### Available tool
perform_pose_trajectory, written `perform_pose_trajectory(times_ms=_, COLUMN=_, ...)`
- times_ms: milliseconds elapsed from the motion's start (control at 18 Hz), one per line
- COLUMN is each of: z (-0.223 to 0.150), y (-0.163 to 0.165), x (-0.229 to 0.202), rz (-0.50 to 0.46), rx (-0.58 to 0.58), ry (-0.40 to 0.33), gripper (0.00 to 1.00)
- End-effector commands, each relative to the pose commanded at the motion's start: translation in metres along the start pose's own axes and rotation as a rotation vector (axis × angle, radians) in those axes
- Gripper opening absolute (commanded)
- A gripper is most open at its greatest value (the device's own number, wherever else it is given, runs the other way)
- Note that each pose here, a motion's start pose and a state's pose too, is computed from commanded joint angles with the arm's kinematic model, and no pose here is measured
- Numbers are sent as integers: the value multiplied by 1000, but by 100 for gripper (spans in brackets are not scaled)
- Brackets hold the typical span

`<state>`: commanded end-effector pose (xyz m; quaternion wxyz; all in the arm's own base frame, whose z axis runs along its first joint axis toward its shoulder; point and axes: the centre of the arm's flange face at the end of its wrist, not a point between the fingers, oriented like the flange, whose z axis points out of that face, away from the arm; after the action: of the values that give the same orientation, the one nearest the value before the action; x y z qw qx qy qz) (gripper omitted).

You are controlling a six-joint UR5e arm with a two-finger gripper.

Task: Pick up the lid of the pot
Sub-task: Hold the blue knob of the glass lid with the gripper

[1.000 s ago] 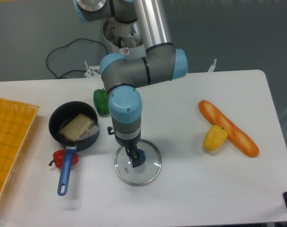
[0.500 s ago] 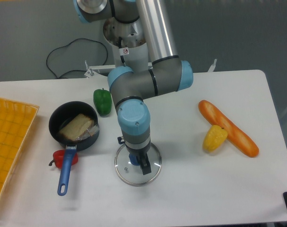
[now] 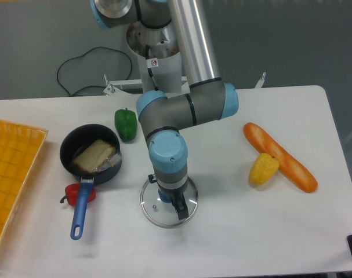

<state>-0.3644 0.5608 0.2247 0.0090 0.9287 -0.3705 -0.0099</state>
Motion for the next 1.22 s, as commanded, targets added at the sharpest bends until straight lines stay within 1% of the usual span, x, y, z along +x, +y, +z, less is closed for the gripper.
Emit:
perform_pose_trajectory(times_ms=500, z=9, y=-5, x=5, rz=-1, rx=-1, ry=20, gripper=100)
perform_pose_trajectory(times_ms=1222, z=1, y=-6, x=4, rz=0, rx=7, ry=8, gripper=100)
